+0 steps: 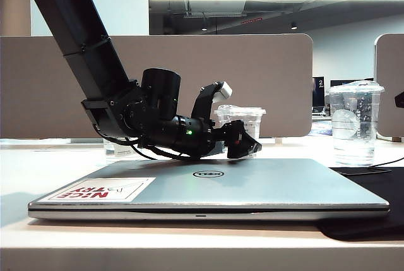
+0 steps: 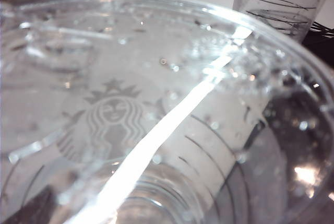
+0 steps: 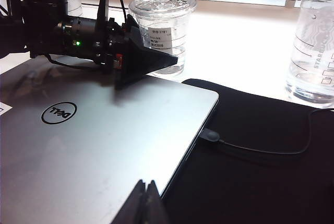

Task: Pick up the coffee cup on the middle and place it on the left side of the laptop.

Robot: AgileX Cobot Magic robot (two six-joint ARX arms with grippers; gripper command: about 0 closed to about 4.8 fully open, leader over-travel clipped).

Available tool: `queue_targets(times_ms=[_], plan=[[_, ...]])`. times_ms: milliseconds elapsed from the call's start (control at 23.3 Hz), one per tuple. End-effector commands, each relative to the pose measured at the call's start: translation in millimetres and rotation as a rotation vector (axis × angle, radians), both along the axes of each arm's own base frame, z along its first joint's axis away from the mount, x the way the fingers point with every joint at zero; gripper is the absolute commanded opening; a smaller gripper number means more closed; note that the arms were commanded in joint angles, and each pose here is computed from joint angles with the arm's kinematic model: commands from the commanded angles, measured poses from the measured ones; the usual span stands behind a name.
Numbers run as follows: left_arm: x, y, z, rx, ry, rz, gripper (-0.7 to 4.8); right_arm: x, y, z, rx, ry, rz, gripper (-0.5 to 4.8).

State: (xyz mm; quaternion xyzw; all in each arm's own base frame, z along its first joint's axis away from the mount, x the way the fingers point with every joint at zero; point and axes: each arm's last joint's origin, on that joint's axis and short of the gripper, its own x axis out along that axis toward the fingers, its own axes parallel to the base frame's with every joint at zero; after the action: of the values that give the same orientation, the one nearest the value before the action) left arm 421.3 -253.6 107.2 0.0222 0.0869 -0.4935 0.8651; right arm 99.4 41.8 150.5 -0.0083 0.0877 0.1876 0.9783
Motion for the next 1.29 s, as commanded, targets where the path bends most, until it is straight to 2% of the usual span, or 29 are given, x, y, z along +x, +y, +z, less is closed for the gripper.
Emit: queue_targets(times_ms=[43,129,258,344,516,645,688,1032,1290], plan=[[-0.5,-1.2,0.3,-0.001,-0.009,-0.003,4.74,0.2,0.2,0.1,0.006,-0.011,0.001,-0.05],[-0.5,-1.2,0.3,-0.001,-0.009,-0.001,4.28,0.2,0.2,0.1,0.006,-0.011,0.001,-0.05],[-0.4,-1.2,0.4,-0.001,-0.01,0.0,4.19,0.2,0.2,0.1,0.006,-0.011,0.001,-0.05],[-0.4,-1.2,0.4,0.0,-0.01,0.0,3.9,0.2,0.2,0.1,0.006,-0.011,0.001,-0.05],[-0.3,-1.2,1.0,0.0,-0.024,-0.002,3.89,0.2,0.2,0.1,0.006,-0.011,0.001,-0.05],[-0.4,-1.2,0.9,0.006,-0.031,-0.003,3.01,0.2,0.3,0.1,0.006,-0.011,0.001,-0.05],[-0.4,-1.2,0.9,0.006,-0.031,-0.003,2.89,0.2,0.3,0.1,0.006,-0.011,0.001,-0.05],[-0.2,-1.3,3.2,-0.002,-0.045,-0.004,3.01,0.2,0.3,0.1,0.006,-0.011,0.001,-0.05],[0.3,-1.7,16.7,-0.05,-0.121,-0.006,3.01,0.2,0.3,0.1,0.006,-0.011,0.001,-0.05]])
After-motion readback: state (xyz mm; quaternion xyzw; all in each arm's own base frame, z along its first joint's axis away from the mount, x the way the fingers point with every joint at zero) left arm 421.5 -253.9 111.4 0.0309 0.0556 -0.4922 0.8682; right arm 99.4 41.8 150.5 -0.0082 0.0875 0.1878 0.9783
